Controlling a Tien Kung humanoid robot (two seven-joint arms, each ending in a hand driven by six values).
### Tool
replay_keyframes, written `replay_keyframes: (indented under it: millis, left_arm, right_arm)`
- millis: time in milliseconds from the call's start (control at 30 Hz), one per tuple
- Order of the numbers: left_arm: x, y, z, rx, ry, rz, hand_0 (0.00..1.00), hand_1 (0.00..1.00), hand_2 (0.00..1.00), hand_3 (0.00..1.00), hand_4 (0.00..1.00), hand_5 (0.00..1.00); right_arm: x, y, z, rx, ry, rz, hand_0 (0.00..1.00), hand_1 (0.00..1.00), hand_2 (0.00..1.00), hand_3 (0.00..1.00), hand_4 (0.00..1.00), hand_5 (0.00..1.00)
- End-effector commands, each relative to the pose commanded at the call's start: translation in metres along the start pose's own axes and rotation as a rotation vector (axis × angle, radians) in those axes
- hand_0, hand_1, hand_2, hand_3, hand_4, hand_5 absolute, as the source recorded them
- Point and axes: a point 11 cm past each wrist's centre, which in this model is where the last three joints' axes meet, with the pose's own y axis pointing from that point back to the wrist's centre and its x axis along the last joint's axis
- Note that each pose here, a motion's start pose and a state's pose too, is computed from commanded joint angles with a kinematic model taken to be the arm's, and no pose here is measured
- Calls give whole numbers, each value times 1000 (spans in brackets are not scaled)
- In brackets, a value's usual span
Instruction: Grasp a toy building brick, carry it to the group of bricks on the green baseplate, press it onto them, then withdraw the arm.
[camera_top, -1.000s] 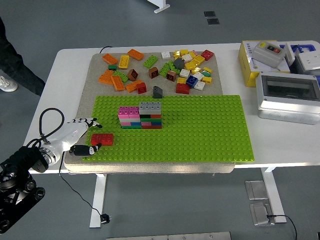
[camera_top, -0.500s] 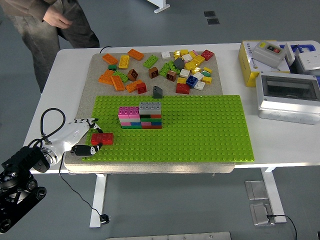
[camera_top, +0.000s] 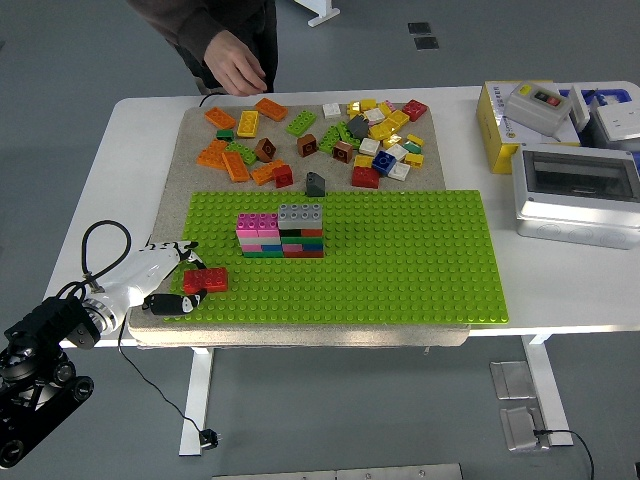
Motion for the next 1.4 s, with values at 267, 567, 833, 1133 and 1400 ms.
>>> replay_keyframes:
  millis: [267,567,833,1133,1400]
  left_arm:
    - [10,2,1,-11,11,24,972,928,934,561,594,246]
    - [46,12,0,-19,71,95,970,927,933,561,589,242]
    - [96,16,32,-99,61,168,969,928,932,557,573,224]
    - [95,-7,59,-152,93,141,970,927,931,558,570,222]
    - [86,-24,66,-149,111,103,970,927,932,560,572,221]
  right_arm:
    - [1,0,0,-1,2,2,725,711,733,685,394,820]
    - [2,0,2,-1,-3,9,722,714,734,687,395,821]
    - [5,0,-3,11,-9,18,726,715,735,686,396,822]
    - [6,0,-8,23,-13,21,725,718,736,686,396,822]
    - [5,0,-9,27,-16,20,728,719,736,686,396,822]
